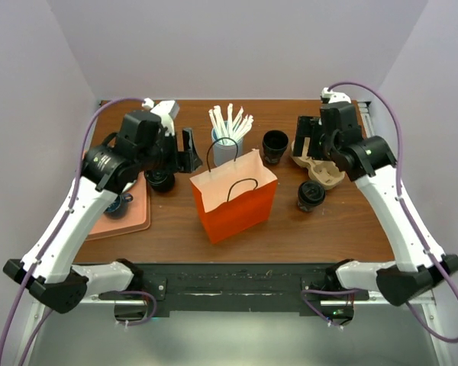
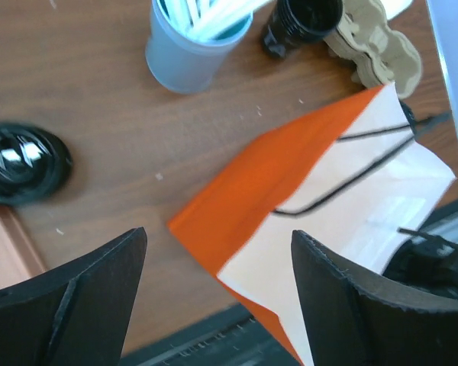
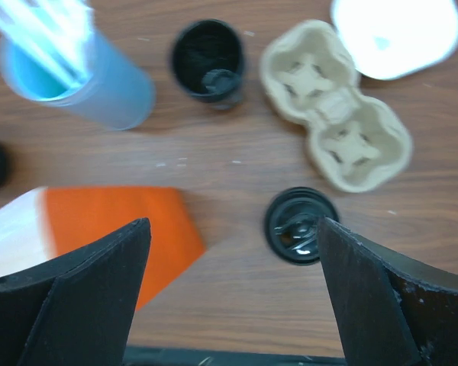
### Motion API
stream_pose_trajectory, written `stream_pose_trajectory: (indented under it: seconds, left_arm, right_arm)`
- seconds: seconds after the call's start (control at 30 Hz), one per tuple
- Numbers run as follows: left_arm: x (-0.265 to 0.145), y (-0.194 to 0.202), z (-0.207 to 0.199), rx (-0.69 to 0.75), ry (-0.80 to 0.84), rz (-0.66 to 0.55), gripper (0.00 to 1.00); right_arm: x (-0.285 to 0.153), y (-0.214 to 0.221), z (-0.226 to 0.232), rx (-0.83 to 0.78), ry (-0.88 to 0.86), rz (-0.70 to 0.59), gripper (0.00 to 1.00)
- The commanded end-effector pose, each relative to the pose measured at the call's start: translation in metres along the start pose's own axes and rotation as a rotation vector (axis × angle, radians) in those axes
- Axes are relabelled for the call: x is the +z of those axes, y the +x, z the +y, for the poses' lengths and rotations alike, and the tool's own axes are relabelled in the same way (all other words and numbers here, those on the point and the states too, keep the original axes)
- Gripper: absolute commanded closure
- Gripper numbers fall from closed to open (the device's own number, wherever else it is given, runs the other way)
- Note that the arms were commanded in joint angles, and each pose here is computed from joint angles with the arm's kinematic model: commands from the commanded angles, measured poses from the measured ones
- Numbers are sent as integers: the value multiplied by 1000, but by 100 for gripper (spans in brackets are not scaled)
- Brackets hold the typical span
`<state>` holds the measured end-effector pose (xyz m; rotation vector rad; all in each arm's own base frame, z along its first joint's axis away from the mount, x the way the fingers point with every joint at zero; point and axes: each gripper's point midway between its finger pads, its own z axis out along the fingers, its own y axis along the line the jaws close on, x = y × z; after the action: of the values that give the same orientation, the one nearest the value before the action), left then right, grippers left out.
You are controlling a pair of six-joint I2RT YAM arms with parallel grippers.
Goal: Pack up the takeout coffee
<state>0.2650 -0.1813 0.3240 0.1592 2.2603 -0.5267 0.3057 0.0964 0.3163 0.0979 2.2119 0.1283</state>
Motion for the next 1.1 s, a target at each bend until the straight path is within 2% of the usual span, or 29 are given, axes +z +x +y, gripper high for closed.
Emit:
stream_pose_trajectory:
  seconds: [0.0, 0.13, 0.4, 0.43, 0.5, 0.53, 0.6, 0.63, 0.73, 0.77, 0.93, 0.97, 1.07]
  left_arm:
    - [-4, 34, -15, -231, 63, 100, 19]
    - [0, 58, -18, -333, 80, 174, 24]
    - [13, 68, -13, -360, 48, 204, 31]
    - [16, 71, -14, -354, 59, 219, 38]
    - [23, 70, -13, -336, 52, 230, 46]
    - [22, 65, -14, -322, 48, 218, 58]
    - [23, 65, -5, -279, -4, 236, 72]
    - [21, 54, 0, -255, -38, 199, 76]
    - [18, 44, 12, -187, -107, 192, 86]
    - [19, 40, 16, -170, -132, 177, 87]
    - [26, 30, 28, -99, -169, 188, 87]
    - [27, 28, 28, -87, -167, 188, 86]
    - [30, 22, 31, -58, -185, 191, 74]
  right_arm:
    - [42, -8, -30, 2, 213, -8, 13]
    - [68, -18, -32, 50, 227, -3, 17]
    - [85, -18, -22, 75, 182, 13, 18]
    - [86, -18, -20, 74, 173, 11, 19]
    - [88, -13, -21, 68, 177, 21, 19]
    - [90, -12, -23, 65, 187, 23, 19]
    - [101, -7, -30, 65, 226, 41, 19]
    - [107, -6, -39, 80, 249, 56, 19]
    - [129, -7, -52, 100, 287, 93, 19]
    - [131, -15, -53, 93, 286, 84, 19]
    - [166, 0, -76, 63, 238, 220, 14]
    - [168, 2, -80, 42, 232, 237, 14]
    - [175, 12, -97, 67, 261, 290, 16]
